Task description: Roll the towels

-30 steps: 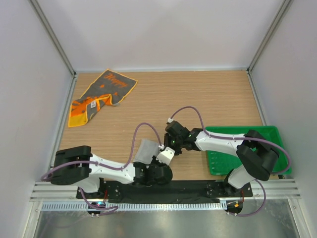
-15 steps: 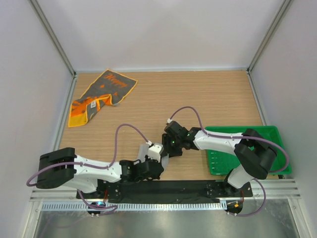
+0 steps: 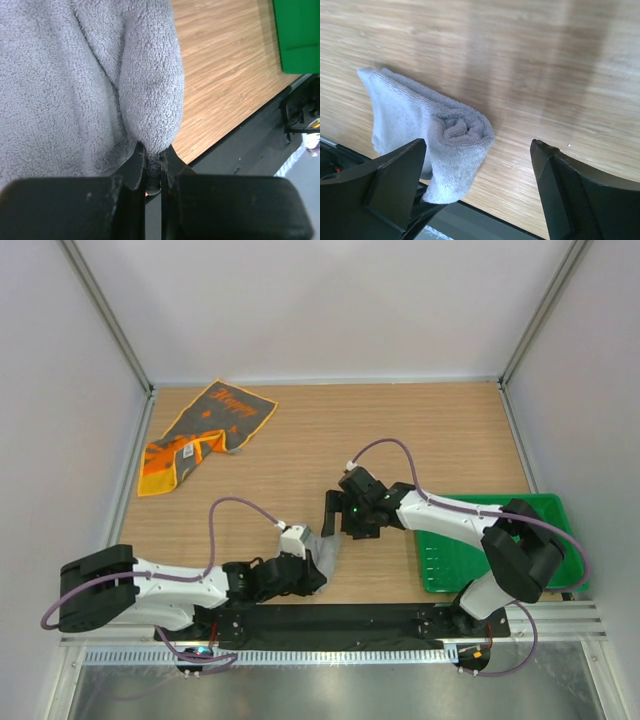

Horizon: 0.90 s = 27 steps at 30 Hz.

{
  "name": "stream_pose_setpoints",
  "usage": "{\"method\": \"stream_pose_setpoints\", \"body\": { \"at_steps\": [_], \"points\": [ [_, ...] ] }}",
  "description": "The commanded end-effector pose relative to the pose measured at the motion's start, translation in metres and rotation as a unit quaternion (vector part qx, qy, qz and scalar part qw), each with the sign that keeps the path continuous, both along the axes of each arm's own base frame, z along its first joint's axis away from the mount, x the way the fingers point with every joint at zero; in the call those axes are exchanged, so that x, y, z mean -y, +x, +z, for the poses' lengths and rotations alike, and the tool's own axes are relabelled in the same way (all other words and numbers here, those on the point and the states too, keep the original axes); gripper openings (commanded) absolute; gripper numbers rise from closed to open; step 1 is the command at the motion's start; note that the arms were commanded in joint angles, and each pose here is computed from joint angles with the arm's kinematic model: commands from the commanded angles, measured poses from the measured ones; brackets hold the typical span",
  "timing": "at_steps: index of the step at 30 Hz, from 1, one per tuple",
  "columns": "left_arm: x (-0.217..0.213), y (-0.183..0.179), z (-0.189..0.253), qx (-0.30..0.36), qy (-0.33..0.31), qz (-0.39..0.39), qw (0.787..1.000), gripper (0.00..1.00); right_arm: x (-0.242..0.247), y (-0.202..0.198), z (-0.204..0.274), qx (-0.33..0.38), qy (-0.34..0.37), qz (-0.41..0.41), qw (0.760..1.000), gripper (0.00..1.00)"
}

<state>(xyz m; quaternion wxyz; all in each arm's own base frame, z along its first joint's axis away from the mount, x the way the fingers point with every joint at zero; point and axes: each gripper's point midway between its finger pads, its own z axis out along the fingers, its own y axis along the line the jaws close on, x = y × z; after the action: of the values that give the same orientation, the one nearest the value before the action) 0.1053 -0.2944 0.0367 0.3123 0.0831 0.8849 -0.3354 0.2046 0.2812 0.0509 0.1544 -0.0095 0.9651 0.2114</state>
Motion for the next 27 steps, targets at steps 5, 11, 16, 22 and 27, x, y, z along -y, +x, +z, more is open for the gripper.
{"method": "stream_pose_setpoints", "body": {
  "at_steps": [5, 11, 16, 22, 27],
  "points": [
    [-0.019, 0.006, -0.003, -0.053, -0.029, 0.045, 0.997, 0.0, -0.019, 0.024, 0.062, 0.088, 0.084, 0.004, 0.993, 0.94],
    [-0.035, 0.01, -0.003, -0.086, -0.067, 0.082, 0.991, 0.0, -0.027, 0.0, 0.062, 0.099, 0.176, 0.041, 0.979, 0.9],
    [-0.049, 0.015, -0.005, -0.109, -0.088, 0.114, 0.984, 0.0, -0.039, -0.011, 0.057, 0.102, 0.244, 0.061, 0.962, 0.79],
    [-0.062, 0.013, -0.018, -0.134, -0.082, 0.138, 0.978, 0.0, -0.051, -0.018, 0.045, 0.09, 0.294, 0.073, 0.949, 0.72],
    [-0.068, 0.009, -0.032, -0.153, -0.071, 0.147, 0.975, 0.0, -0.059, -0.017, 0.021, 0.074, 0.29, 0.076, 0.951, 0.72]
  ]
}}
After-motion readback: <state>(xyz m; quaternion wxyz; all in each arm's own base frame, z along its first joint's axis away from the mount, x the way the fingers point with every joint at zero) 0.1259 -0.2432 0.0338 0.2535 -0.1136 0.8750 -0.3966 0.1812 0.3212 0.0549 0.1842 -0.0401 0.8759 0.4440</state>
